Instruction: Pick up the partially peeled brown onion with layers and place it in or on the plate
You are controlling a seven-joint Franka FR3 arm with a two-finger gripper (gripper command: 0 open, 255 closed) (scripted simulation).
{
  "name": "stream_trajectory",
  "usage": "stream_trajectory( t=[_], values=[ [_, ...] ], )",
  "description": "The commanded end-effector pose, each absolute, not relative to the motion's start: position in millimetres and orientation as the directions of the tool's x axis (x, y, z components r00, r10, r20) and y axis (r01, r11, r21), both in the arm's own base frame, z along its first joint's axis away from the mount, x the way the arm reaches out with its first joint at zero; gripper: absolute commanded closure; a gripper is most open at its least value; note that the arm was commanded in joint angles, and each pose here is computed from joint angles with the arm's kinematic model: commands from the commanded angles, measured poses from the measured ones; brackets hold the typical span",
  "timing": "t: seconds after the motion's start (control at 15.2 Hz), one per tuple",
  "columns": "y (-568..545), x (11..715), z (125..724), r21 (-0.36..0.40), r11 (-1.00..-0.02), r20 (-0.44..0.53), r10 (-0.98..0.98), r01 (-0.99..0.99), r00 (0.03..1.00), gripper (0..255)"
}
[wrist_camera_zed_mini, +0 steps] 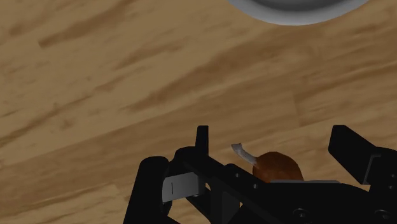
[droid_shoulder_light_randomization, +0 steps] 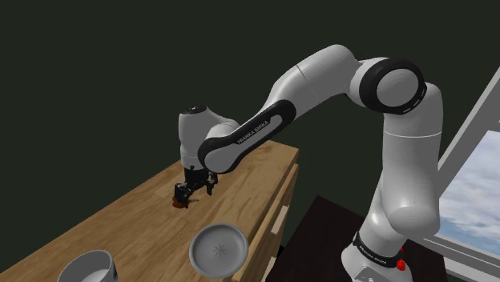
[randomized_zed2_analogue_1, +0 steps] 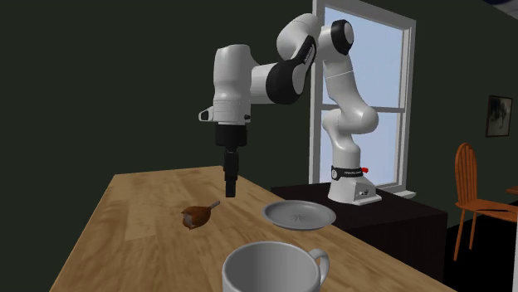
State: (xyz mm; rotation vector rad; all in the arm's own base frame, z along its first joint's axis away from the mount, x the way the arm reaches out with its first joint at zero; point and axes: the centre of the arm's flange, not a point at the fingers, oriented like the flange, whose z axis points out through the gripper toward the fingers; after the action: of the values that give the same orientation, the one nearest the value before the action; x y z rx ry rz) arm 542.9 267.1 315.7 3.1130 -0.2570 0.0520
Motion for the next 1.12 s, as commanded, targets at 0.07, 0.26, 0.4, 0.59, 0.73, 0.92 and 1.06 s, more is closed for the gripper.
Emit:
stream_trajectory(
  t=[0.07, 0.26, 0.4, 0.59, 0.73, 0.92, 1.06],
  values=[
    [267, 543, 316, 0.015, -0.986, 0.035, -0.164, -0.164, 0.986, 0],
    [267, 543, 316, 0.015, -0.986, 0.035, -0.164, -0.164, 0.986, 255],
    [267, 543, 316, 0.015, -0.986, 0.035, -0.164, -0.164, 0.986, 255],
    [267, 543, 316, 0.015, -0.986, 0.035, -0.164, -0.164, 0.986, 255],
    [267, 543, 316, 0.015, -0.986, 0.035, -0.164, -0.164, 0.986, 255],
    [267, 560, 316, 0.011, -0.99, 0.005, -0.138, -0.138, 0.99, 0],
    [268, 595, 315, 0.0, -0.996, -0.054, -0.086, -0.086, 0.995, 0]
  ],
)
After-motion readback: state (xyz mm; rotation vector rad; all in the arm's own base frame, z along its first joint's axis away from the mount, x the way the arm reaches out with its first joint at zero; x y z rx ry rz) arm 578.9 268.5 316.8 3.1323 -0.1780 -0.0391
